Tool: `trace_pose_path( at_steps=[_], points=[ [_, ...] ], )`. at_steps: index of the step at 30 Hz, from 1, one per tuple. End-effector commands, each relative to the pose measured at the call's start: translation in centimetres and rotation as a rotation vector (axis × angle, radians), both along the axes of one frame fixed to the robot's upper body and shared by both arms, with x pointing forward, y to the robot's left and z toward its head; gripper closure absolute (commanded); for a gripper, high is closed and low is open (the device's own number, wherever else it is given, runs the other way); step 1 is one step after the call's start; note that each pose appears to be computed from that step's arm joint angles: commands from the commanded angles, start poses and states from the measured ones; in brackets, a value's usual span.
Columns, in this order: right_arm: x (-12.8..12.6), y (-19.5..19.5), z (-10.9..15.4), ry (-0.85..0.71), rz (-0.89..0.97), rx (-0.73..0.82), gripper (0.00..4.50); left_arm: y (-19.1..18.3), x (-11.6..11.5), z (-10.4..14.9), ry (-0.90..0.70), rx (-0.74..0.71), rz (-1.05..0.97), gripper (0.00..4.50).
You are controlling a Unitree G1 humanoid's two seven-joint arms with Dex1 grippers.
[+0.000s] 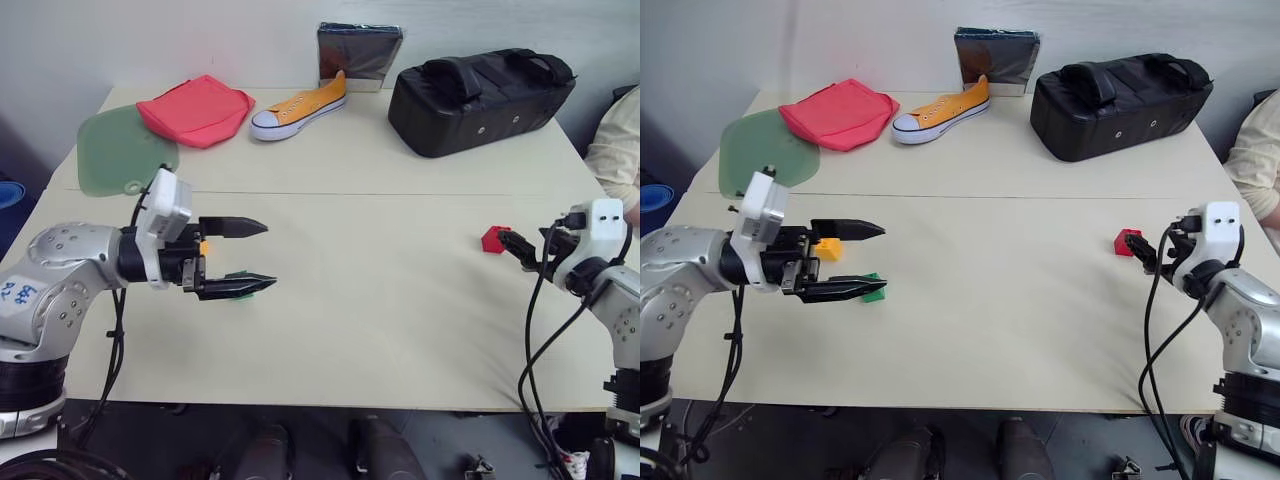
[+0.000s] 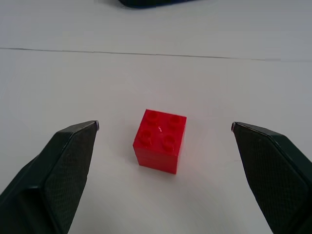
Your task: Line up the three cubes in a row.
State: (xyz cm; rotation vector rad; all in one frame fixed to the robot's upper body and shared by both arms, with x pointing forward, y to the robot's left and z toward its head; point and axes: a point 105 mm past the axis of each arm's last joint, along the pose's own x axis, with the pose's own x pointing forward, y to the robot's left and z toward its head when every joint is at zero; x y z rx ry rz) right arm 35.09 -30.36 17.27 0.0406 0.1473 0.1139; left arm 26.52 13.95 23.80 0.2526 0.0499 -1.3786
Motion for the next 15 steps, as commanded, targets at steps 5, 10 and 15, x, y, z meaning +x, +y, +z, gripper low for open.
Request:
trace_pose_path(
  at_steps=[5, 10, 15],
  points=[
    [1.9, 0.5, 0.3, -0.019, -0.071, 0.042, 0.0, -1.6, -0.1, 1.1, -0.049, 0.012, -0.091, 0.04],
    [2.8, -1.5, -1.6, 0.042, -0.219, 0.01, 0.0, -1.9, 0.1, 1.3, -0.078, 0.02, -0.097, 0.04],
    [3.5, -0.3, -2.3, 0.051, -0.17, 0.066, 0.0, -2.0, 0.4, 1.8, -0.102, 0.012, -0.086, 0.04]
  ],
)
